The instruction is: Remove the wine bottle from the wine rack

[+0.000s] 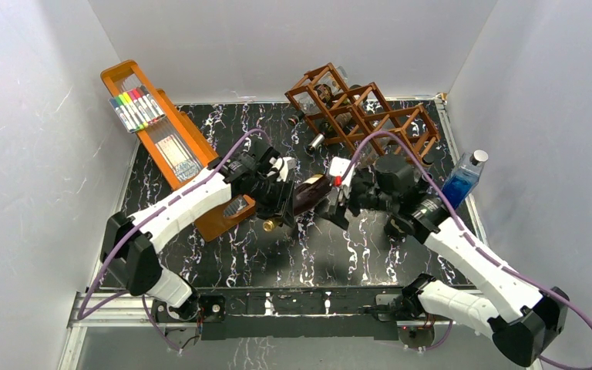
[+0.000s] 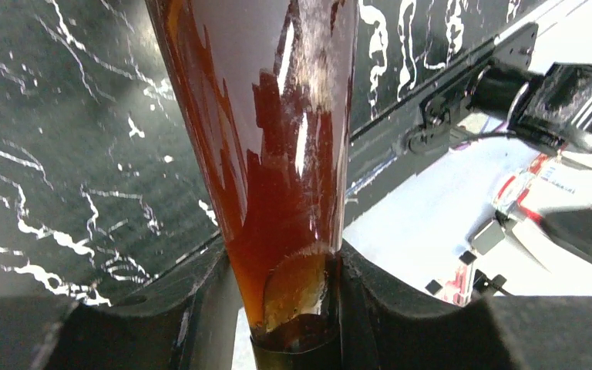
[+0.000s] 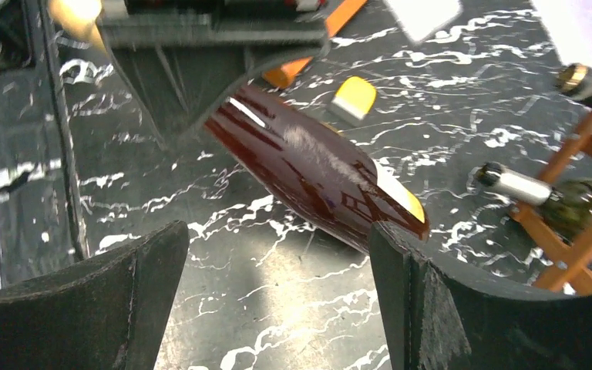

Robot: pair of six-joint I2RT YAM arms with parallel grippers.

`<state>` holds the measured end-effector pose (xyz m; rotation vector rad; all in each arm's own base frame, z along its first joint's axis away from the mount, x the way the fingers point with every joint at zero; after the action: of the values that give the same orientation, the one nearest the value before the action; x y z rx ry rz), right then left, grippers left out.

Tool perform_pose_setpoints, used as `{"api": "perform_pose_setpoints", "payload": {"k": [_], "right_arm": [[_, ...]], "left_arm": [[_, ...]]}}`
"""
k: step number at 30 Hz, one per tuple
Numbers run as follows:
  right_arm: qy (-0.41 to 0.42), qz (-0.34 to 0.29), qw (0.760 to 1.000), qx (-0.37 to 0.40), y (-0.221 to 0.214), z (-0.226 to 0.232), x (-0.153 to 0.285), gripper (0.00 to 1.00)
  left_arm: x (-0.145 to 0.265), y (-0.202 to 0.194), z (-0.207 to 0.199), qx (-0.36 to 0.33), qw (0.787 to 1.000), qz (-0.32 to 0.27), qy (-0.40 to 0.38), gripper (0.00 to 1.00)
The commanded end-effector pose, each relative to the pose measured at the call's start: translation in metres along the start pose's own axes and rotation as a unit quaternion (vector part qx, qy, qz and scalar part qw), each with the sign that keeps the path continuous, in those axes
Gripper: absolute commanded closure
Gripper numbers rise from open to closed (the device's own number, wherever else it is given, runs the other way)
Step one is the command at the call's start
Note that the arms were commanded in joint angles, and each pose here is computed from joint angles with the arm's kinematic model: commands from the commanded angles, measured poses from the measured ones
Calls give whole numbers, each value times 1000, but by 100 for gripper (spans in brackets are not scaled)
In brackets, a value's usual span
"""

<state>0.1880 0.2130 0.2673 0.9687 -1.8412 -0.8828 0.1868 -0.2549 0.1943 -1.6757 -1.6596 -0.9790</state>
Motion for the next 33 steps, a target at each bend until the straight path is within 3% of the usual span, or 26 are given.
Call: {"api": "perform_pose_setpoints", "payload": {"k": [1,10,20,29,33], "right_arm": [[36,-55,994,87,5,9,-23,2],[86,-79,978,174,2,34,-77,3],[105,-91,972,188,-15,47,-122,10],[75,-117,973,184,-16,49,-135,2],[55,-108,977,178,-23,48,-137,12]], "left_arm": [[76,5,-61,-121,979,-97,-131,100],[86,-13,-58,-131,980,-64,-136,100],[83,-25,-51,-128,981,-37,-138,100],[82,-27,-51,-125,981,-30,-143,100],[82,-26,-53,-127,981,-26,-147,97]]}}
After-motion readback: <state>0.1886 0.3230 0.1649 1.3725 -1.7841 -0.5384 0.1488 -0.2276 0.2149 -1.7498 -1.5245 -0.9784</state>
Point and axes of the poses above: each gripper's point midway between its finger pads, its own x axis back along the fingers, its own z axis along the line the jaws close on, y = z × x, the point moved 4 cm from there along x, back along the fingers, and after that the axes turned 13 degrees about x, right-handed, at the moved point
